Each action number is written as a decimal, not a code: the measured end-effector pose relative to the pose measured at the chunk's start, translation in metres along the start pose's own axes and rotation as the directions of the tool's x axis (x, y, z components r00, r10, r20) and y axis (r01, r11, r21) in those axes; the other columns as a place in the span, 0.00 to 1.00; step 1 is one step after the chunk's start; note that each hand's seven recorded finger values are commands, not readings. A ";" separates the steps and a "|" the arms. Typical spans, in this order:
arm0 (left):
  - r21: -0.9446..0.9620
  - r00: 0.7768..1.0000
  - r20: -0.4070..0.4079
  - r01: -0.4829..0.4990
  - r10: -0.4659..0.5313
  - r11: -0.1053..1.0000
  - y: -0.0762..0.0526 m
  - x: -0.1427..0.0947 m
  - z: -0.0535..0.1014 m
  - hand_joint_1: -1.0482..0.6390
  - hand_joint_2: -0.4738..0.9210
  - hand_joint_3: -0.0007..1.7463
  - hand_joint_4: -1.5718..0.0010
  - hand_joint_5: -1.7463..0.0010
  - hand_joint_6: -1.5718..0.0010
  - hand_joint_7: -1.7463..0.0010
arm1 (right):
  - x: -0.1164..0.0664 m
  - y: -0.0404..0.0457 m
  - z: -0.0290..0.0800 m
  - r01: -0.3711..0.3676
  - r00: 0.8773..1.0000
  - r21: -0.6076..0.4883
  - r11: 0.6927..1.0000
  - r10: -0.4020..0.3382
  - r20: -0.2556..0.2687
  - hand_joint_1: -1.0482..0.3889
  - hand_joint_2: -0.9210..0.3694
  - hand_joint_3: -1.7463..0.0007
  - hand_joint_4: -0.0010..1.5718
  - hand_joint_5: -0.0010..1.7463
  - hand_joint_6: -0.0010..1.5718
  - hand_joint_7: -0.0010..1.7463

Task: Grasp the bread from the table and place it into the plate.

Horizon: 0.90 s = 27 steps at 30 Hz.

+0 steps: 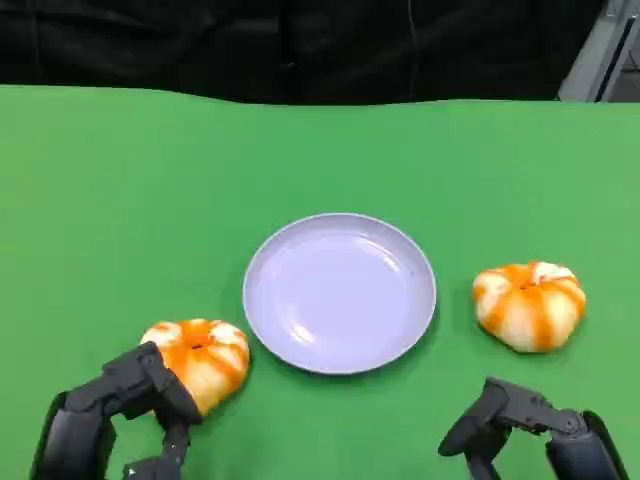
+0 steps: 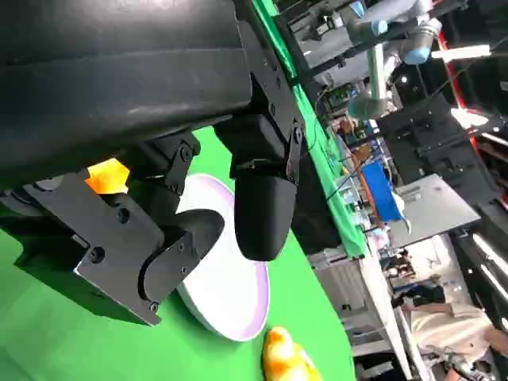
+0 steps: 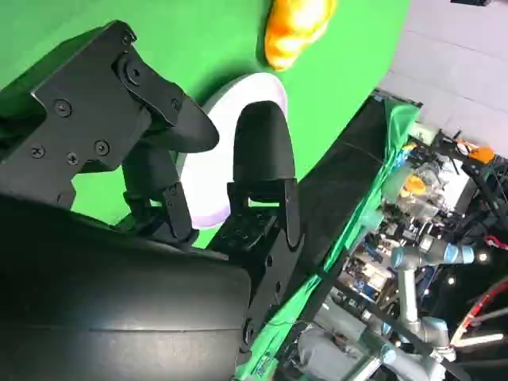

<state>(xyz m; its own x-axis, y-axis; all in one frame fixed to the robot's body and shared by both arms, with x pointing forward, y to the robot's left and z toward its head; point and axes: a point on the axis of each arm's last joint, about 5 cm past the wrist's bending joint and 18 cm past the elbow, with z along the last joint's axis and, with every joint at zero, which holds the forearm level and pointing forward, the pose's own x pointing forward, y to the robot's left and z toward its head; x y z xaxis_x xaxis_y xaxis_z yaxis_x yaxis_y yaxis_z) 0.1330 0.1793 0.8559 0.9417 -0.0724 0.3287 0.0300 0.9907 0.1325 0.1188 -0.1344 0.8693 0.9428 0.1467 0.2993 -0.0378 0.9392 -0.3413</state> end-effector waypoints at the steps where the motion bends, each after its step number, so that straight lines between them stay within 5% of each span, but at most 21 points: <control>1: 0.000 1.000 0.000 0.000 0.000 1.000 0.000 0.000 0.000 0.61 0.65 0.73 0.49 0.02 0.50 0.14 | 0.000 0.0000 0.000 0.000 1.000 0.000 1.000 0.000 0.000 0.69 0.44 0.26 0.49 0.89 0.52 0.71; 26: -0.004 1.000 -0.001 0.006 -0.006 1.000 0.000 0.000 0.000 0.62 0.65 0.72 0.50 0.01 0.51 0.14 | -0.001 -0.0004 0.000 -0.006 1.000 -0.006 1.000 0.006 -0.002 0.69 0.44 0.25 0.50 0.89 0.52 0.70; 27: -0.004 1.000 -0.001 0.006 -0.006 1.000 0.000 0.000 0.000 0.58 0.75 0.50 0.65 0.29 0.63 0.42 | -0.001 -0.0004 0.000 -0.006 1.000 -0.006 1.000 0.006 -0.002 0.69 0.44 0.25 0.49 0.89 0.52 0.70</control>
<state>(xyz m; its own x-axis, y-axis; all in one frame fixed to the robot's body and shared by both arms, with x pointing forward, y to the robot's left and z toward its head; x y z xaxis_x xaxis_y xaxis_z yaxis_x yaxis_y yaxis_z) 0.1327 0.1791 0.8557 0.9417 -0.0781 0.3271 0.0367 0.9907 0.1307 0.1184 -0.1349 0.8690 0.9433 0.1516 0.2953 -0.0414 0.9364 -0.3486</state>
